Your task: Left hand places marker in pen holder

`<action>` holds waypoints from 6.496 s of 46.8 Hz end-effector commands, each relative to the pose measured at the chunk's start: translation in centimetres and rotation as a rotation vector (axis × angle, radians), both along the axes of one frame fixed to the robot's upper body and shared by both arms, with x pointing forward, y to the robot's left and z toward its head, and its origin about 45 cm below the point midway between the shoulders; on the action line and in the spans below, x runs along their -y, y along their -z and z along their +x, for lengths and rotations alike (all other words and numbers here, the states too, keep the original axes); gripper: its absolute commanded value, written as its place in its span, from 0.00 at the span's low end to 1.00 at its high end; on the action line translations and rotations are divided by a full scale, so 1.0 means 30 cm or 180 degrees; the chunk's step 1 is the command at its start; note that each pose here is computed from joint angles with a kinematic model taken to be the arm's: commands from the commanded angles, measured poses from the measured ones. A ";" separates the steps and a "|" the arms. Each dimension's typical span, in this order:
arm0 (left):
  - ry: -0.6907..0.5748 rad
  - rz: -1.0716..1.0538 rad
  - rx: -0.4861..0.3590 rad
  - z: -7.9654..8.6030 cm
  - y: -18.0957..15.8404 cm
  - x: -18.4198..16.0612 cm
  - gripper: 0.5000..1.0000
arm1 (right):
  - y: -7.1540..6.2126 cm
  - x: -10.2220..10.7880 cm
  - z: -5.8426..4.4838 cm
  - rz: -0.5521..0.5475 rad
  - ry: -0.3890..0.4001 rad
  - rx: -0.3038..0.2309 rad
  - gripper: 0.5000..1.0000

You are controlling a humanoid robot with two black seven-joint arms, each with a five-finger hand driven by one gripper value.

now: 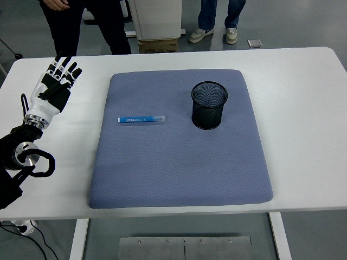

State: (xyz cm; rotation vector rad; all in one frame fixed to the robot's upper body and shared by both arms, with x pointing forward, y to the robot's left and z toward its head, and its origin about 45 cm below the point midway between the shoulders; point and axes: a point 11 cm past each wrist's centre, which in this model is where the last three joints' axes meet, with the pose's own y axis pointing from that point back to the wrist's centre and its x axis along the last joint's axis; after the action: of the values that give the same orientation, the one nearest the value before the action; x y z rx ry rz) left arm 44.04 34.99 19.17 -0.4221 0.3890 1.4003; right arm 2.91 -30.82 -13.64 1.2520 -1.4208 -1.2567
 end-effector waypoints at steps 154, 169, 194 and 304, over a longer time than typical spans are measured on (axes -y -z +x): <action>0.3207 0.4957 0.0092 0.044 -0.243 0.400 1.00 | 0.000 0.000 -0.001 0.0000 0.0000 -0.0001 1.00; 0.3311 0.5214 0.0391 0.048 -0.223 0.499 1.00 | 0.000 0.000 -0.001 0.0000 0.0000 -0.0001 1.00; 0.3366 0.5680 0.0291 0.082 -0.205 0.604 1.00 | 0.000 0.000 -0.001 0.0000 0.0000 -0.0001 1.00; 0.3470 0.6196 0.0352 0.089 -0.179 0.633 0.43 | 0.000 0.000 -0.001 0.0000 0.0000 -0.0001 1.00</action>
State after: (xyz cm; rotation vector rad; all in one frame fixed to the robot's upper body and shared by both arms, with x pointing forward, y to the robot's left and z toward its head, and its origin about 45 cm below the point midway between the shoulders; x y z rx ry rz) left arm 46.69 16.04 24.57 1.1652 -0.7942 0.1953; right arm 2.89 -30.82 -13.64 1.2520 -1.4206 -1.2569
